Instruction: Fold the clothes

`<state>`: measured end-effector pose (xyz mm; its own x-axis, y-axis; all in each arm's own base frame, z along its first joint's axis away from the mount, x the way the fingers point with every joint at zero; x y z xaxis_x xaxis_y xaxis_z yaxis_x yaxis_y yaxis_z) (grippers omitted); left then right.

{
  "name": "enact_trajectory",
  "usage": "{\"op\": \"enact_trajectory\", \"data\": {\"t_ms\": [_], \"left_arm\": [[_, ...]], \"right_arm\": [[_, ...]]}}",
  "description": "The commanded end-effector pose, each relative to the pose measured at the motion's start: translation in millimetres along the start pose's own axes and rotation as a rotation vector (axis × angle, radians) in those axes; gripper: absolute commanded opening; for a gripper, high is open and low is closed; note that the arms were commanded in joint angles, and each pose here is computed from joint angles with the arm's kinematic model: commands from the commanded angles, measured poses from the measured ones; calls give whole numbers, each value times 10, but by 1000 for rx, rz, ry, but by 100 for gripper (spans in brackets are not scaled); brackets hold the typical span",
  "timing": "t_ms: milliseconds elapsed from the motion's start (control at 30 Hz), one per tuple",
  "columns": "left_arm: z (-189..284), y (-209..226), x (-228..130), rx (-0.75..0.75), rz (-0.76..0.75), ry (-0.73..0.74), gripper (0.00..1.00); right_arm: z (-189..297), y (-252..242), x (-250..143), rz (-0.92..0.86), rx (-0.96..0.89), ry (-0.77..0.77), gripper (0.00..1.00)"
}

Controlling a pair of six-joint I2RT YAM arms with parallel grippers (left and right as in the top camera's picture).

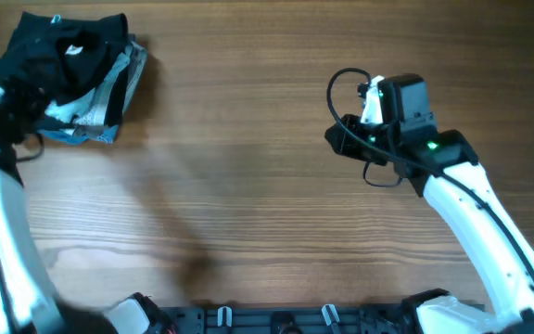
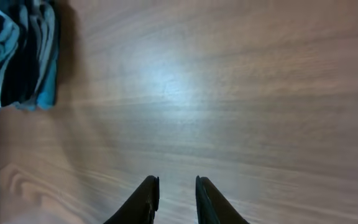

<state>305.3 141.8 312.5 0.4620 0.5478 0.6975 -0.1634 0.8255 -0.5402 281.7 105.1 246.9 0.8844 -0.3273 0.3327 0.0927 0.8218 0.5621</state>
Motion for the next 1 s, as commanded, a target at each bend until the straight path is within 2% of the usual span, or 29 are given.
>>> {"op": "enact_trajectory", "data": {"t_ms": [0, 67, 100, 133, 167, 200, 267, 400, 533, 667, 767, 967], "left_arm": [[502, -803, -203, -187, -478, 17, 100], [711, -1165, -510, -274, -621, 92, 100], [790, -1289, -631, -288, -653, 118, 100], [864, -1407, -740, -278, -693, 132, 100], [903, -1487, -815, -279, -725, 142, 100], [928, -1566, -881, -316, -746, 155, 100], [910, -1687, -934, -382, -778, 159, 100], [860, -1705, -957, -392, -780, 179, 100], [839, -1702, -958, -391, -778, 185, 100], [839, -1702, -958, -391, -778, 185, 100], [838, -1701, -958, -391, -777, 186, 100], [838, -1701, -958, -391, -777, 186, 100]], "right_arm": [[602, 180, 58, 198, -5, -249, 25], [920, 249, 9, 307, 13, -357, 30], [1144, 286, -65, 368, 35, -420, 38], [1311, 301, -139, 399, 54, -463, 54], [1425, 300, -206, 409, 65, -486, 87], [1523, 294, -269, 414, 75, -505, 100], [1621, 281, -343, 417, 84, -521, 100], [1553, 273, -317, 408, 72, -496, 100], [1348, 154, -313, 396, -33, -385, 100], [1599, 120, -365, 506, -116, -511, 100], [1827, -32, -545, 505, -188, -653, 100], [1346, -602, -954, 497, -134, -804, 100]]}}
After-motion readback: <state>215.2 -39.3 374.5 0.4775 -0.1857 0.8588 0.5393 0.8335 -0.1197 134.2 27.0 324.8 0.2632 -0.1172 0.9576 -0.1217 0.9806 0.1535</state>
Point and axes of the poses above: each gripper's point midway between its finger pads, its own z axis back along the fingers, its own y axis along the line the jaws close on, x = y × z, the point moved 10 cm from there along z, back along the fingers, and after that the axes turned 7 degrees about -z, right-handed, at the moved point
